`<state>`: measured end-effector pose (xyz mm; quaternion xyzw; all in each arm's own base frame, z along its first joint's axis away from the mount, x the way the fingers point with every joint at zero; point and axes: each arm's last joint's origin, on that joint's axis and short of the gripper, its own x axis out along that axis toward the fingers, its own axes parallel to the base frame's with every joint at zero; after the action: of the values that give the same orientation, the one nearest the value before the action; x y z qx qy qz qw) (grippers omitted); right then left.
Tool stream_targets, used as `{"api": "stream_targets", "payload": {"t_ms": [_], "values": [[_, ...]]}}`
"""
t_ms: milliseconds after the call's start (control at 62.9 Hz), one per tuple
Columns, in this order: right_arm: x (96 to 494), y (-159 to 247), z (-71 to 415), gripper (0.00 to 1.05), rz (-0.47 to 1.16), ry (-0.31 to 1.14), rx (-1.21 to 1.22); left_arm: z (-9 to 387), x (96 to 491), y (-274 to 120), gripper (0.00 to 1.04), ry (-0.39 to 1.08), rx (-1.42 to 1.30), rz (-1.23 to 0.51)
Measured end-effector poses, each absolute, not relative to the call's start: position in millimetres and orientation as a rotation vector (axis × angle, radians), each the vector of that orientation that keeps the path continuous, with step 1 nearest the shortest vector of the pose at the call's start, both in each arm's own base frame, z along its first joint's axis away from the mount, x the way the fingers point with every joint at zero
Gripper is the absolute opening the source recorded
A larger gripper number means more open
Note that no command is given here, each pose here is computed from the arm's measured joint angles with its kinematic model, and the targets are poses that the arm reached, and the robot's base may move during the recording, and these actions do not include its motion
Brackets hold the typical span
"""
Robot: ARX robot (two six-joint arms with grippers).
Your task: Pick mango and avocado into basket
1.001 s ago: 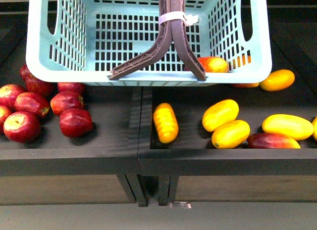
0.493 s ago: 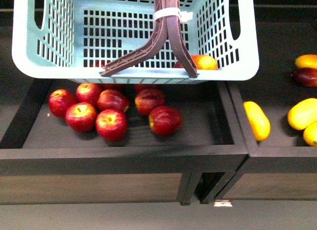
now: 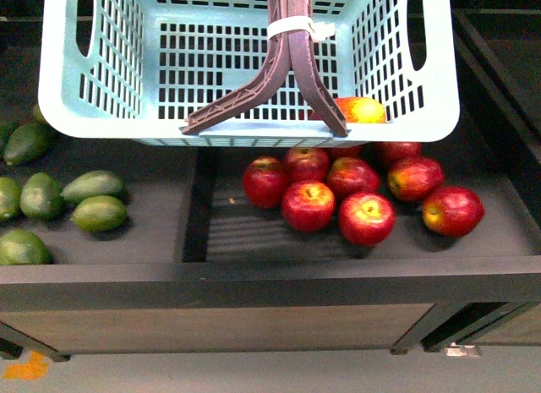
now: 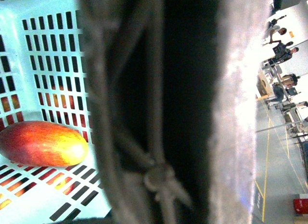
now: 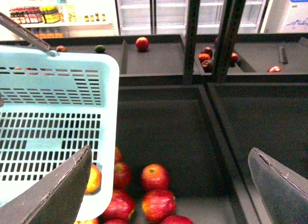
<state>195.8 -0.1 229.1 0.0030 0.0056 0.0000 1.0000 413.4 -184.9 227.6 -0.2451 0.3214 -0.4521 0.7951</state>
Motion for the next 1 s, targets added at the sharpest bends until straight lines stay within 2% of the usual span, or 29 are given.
{"api": "stream_targets", "payload": {"t_ms": [1001], "values": [[195.2, -0.2, 229.7, 0.96, -0.001, 0.007, 0.006, 226.0, 414.1, -184.6, 0.12, 0.692, -0.525, -0.969]]}}
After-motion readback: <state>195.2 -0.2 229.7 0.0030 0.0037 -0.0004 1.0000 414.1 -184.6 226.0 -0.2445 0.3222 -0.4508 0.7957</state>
